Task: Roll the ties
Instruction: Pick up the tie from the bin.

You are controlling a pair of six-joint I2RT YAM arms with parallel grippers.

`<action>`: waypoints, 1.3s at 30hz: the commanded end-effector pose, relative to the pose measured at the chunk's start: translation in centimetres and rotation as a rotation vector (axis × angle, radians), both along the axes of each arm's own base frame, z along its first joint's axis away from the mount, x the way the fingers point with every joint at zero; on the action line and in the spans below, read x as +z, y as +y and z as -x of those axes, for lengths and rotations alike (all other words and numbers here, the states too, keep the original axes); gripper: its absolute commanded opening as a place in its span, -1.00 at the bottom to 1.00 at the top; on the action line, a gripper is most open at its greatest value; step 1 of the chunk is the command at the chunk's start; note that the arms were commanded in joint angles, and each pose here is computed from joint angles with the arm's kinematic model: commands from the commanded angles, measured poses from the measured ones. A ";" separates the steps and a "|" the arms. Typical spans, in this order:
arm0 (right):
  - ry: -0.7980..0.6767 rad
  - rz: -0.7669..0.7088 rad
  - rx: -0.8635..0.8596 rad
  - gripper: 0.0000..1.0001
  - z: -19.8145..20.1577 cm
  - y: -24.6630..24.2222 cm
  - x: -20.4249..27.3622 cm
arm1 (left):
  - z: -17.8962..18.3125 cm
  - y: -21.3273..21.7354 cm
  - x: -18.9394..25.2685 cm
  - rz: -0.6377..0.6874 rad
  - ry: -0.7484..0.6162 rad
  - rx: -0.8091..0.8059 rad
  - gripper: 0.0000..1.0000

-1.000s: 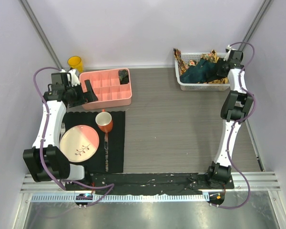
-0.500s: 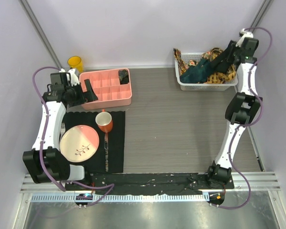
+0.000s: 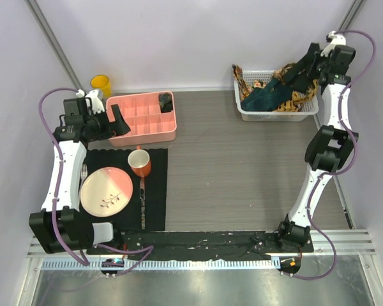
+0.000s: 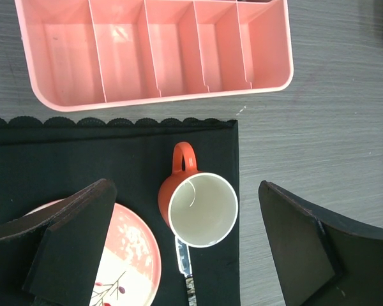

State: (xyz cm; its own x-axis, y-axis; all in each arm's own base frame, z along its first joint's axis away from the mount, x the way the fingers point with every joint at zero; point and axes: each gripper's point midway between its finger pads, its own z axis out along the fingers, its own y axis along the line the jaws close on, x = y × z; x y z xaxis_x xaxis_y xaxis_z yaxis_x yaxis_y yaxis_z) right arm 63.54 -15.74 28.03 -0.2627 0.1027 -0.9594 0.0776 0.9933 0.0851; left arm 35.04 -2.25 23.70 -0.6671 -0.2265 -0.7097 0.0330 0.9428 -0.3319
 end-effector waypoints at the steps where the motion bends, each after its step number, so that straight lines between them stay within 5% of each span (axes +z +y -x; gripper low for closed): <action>1: 0.033 -0.055 0.116 -0.99 1.4 3.8 -0.8 | 0.2 -0.3 1.3 -0.004 -0.067 -0.035 0.99; 6: 0.156 -0.028 0.199 -0.89 1.8 7.1 -6.3 | 0.2 -0.5 0.7 0.001 -0.058 -0.054 0.99; 8: 0.183 -0.023 0.203 -0.57 1.7 8.0 -7.5 | 0.1 -0.5 0.5 0.001 -0.052 -0.057 0.99; 15: 0.197 -0.022 0.188 0.07 0.1 9.3 -8.7 | 0.1 -0.7 0.4 0.012 -0.050 -0.062 0.99; 22: 0.206 0.041 0.157 -0.02 -1.5 10.0 -10.0 | -0.1 -0.5 0.2 0.001 -0.047 -0.062 0.99; 25: 0.204 0.047 0.147 -0.35 -2.0 9.9 -10.2 | -0.1 -0.4 0.4 -0.009 -0.054 -0.059 0.99; 28: 0.222 0.060 0.145 -0.07 -1.9 10.1 -10.5 | -0.1 -0.3 0.5 -0.016 -0.058 -0.058 0.99; 39: 0.370 -0.014 0.211 0.19 0.4 11.8 -14.2 | -0.3 -0.5 0.0 0.003 -0.045 -0.062 1.00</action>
State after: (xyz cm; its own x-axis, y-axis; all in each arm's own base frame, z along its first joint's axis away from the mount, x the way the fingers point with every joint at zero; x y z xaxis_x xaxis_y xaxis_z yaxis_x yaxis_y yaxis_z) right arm 63.27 -5.08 12.45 -0.6074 0.0102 -0.7943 -0.0718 0.9951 0.0676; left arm 34.64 -2.81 23.02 -0.6784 -0.1966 -0.7079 0.0784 0.9387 -0.3358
